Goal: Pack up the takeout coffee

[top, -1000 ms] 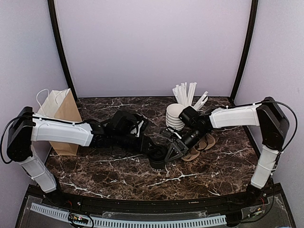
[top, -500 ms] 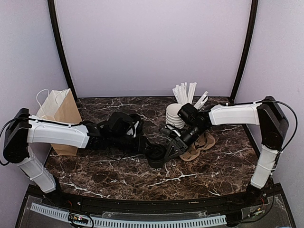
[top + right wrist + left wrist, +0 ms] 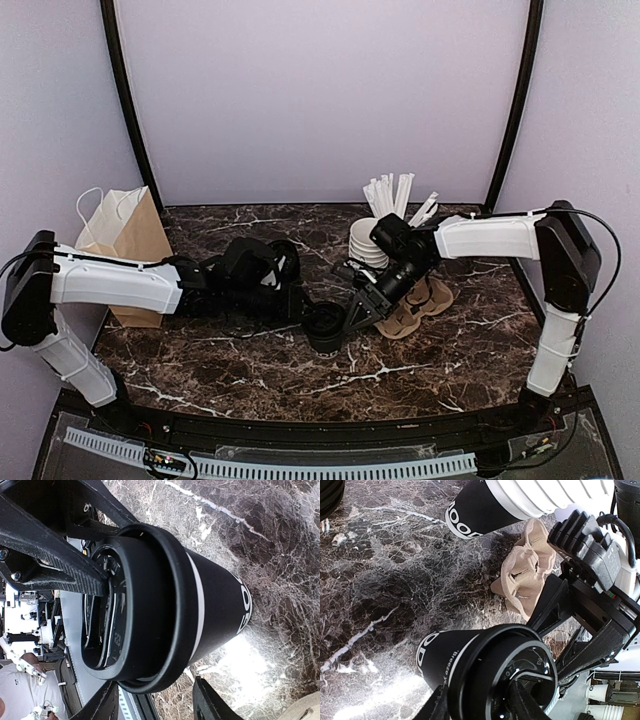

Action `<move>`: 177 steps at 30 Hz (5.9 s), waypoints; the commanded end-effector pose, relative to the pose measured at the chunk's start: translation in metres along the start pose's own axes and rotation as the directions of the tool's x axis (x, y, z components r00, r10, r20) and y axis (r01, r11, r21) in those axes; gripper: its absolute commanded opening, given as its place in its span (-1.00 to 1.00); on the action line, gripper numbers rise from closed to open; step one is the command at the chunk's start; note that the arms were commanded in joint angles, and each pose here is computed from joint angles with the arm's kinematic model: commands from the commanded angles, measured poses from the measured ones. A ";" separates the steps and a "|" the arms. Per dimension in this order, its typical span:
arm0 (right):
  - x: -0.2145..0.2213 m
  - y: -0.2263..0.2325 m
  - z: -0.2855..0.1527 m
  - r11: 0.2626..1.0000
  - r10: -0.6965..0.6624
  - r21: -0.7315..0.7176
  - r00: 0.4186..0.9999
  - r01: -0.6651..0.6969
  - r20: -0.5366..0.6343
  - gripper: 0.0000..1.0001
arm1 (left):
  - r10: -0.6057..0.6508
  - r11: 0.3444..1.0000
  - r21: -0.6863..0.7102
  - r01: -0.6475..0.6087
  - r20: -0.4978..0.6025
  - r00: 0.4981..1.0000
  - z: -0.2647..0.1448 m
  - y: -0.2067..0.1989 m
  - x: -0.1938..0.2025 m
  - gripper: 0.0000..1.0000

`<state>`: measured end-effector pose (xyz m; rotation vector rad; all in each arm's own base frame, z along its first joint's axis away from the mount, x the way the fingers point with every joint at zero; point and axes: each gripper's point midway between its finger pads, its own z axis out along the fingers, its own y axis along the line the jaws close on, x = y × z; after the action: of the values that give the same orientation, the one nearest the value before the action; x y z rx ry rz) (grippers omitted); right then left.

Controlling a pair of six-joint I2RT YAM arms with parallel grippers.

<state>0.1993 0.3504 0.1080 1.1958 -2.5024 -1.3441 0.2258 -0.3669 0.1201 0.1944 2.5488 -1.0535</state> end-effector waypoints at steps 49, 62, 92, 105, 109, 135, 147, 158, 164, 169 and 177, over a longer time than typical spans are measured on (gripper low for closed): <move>0.066 -0.152 0.031 0.790 0.187 0.610 0.971 -0.056 -0.152 0.11 | -0.052 0.966 -0.257 -0.008 -0.226 0.973 0.022 0.087 0.083 -0.21; 0.001 0.040 0.007 0.962 -0.268 -0.036 0.963 0.269 0.033 0.19 | 0.383 0.924 -0.019 -0.382 0.035 0.923 -0.012 -0.011 0.001 -0.07; 0.010 0.049 0.007 0.958 -0.267 -0.106 0.964 0.265 -0.002 0.20 | 0.425 0.902 0.013 -0.431 0.137 0.895 -0.023 -0.037 -0.044 0.21; -0.006 0.045 -0.007 0.948 -0.318 0.037 0.948 0.317 0.025 0.14 | 0.199 0.945 -0.298 -0.138 0.183 0.963 -0.062 0.039 -0.043 0.54; -0.016 0.054 -0.016 0.936 -0.350 0.054 0.936 0.347 0.048 0.14 | 0.014 0.936 -0.346 0.067 0.227 0.974 -0.070 0.068 -0.028 0.97; 0.001 0.060 -0.028 0.910 -0.410 0.104 0.910 0.402 0.064 0.16 | -0.253 0.946 -0.175 0.274 0.135 0.958 0.042 0.065 -0.047 0.93; -0.009 0.057 -0.023 0.917 -0.395 0.085 0.917 0.390 0.054 0.15 | -0.447 0.873 -0.136 0.467 0.156 0.881 0.062 0.091 -0.050 0.96; -0.003 0.059 -0.027 0.908 -0.412 0.102 0.909 0.405 0.055 0.14 | -0.369 0.921 -0.101 0.376 0.080 0.926 0.060 0.091 -0.029 0.36; -0.009 0.060 -0.033 0.897 -0.432 0.132 0.900 0.423 0.057 0.15 | -0.054 0.983 -0.170 0.074 0.121 0.991 0.032 0.078 -0.019 0.34; -0.022 0.064 -0.043 0.880 -0.459 0.169 0.886 0.443 0.067 0.14 | 0.311 0.920 -0.297 -0.254 0.161 0.937 0.022 0.065 -0.004 0.34; -0.039 0.064 -0.055 0.857 -0.490 0.236 0.866 0.459 0.097 0.14 | 0.545 0.801 -0.435 -0.411 0.245 0.802 0.019 0.094 0.006 0.37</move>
<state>0.1989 0.3585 0.1856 1.8668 -2.5499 -1.3404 0.2326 -0.3359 0.0454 0.4330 2.2784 -0.5585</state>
